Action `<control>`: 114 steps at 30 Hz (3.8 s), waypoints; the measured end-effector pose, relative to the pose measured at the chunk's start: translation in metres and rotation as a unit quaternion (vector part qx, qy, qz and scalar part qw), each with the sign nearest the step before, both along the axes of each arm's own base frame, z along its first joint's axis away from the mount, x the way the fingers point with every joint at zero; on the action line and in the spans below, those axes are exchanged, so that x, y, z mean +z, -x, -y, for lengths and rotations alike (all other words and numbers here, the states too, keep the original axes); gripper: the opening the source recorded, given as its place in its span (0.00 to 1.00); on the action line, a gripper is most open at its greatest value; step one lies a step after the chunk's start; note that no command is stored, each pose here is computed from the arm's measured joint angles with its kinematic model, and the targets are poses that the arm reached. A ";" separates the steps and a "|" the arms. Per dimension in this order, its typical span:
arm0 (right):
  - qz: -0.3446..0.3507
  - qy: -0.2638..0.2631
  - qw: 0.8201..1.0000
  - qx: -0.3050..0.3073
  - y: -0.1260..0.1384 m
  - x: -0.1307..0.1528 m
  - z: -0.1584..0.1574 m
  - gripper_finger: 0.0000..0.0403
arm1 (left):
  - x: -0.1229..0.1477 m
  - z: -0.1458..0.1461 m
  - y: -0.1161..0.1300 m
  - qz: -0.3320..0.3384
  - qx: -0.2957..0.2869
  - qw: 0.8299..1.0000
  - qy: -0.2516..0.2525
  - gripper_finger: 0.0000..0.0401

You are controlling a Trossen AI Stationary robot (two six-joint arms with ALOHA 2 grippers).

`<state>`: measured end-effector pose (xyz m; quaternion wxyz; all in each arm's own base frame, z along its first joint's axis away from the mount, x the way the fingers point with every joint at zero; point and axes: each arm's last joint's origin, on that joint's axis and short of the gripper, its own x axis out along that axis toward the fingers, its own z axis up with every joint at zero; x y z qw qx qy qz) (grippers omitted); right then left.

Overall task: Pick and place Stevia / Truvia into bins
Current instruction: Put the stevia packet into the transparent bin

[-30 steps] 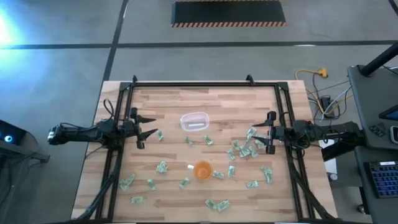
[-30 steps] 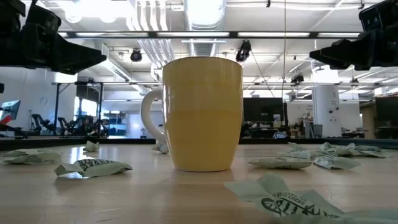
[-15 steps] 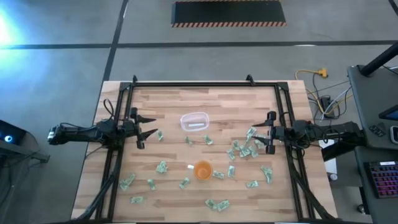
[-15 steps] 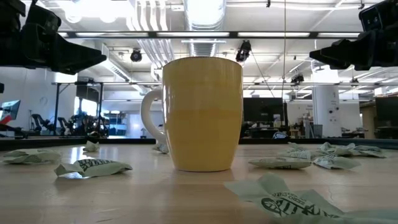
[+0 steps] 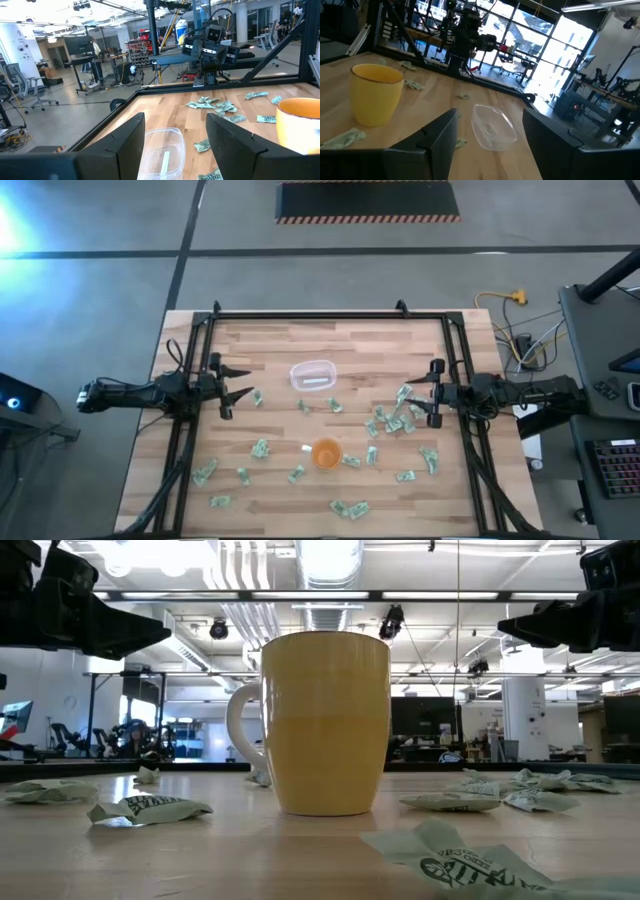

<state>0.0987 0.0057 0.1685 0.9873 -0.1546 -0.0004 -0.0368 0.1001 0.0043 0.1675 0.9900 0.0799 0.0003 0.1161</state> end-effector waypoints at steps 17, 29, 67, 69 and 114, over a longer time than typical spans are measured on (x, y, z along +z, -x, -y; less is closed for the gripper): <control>0.008 -0.104 0.995 0.002 0.000 0.000 0.000 0.53 | 0.000 0.000 0.000 0.000 0.000 1.000 0.000 0.49; 0.054 -0.222 0.973 0.012 0.000 0.008 0.000 0.53 | 0.000 0.000 0.000 0.000 0.000 1.000 0.000 0.49; 0.114 -0.123 0.984 -0.067 0.004 0.029 0.005 0.53 | -0.008 0.000 -0.015 -0.055 0.016 0.987 0.149 0.49; 0.114 -0.119 0.984 -0.068 0.004 0.032 0.005 0.53 | 0.001 0.000 -0.021 -0.064 0.027 0.987 0.147 0.49; 0.014 -0.129 0.989 -0.076 -0.008 0.025 0.003 0.53 | -0.025 -0.013 -0.073 -0.460 0.185 0.840 0.219 0.47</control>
